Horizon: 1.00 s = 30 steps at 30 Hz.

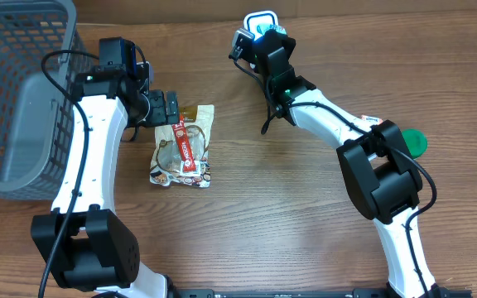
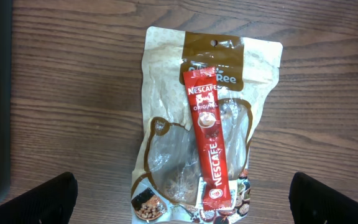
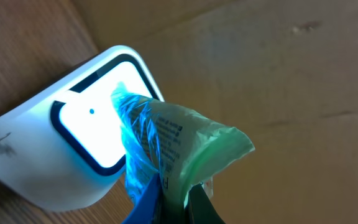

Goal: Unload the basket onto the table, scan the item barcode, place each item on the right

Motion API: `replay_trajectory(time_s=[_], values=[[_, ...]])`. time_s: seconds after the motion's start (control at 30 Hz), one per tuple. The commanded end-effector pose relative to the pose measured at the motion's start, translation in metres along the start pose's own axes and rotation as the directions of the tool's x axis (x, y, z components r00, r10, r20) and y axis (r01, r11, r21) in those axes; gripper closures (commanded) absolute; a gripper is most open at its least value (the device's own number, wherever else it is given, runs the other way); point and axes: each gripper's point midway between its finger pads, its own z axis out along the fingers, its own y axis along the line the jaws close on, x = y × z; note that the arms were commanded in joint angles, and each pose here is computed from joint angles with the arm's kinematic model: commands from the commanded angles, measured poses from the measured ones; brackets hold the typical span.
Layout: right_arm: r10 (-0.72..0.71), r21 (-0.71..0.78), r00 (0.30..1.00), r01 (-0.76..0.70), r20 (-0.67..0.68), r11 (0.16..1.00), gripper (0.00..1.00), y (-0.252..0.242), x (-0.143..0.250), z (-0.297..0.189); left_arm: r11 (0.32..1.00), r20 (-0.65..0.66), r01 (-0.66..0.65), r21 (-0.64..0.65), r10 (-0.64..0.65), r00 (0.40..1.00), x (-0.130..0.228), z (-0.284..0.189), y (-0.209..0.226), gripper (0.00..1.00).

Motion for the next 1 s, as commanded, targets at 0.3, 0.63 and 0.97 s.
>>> replay_trajectory(time_s=[0.3, 0.63, 0.97], values=[[0.375, 0.039, 0.918, -0.382, 0.128, 0.923, 0.96, -0.12, -0.042, -0.074, 1.0, 0.0, -0.023, -0.007, 0.023, 1.0, -0.001, 0.002, 0.002, 0.0], [0.522, -0.447, 0.833, -0.544, -0.186, 0.71, 0.96, -0.064, -0.006, -0.156, 1.0, 0.0, -0.023, -0.007, 0.023, 1.0, -0.001, 0.002, 0.002, 0.0], [0.194, -0.664, 0.723, -0.687, -0.663, 0.295, 0.96, 0.046, 0.104, -0.241, 1.0, 0.0, -0.023, -0.007, 0.023, 1.0, -0.001, 0.002, 0.002, 0.0]])
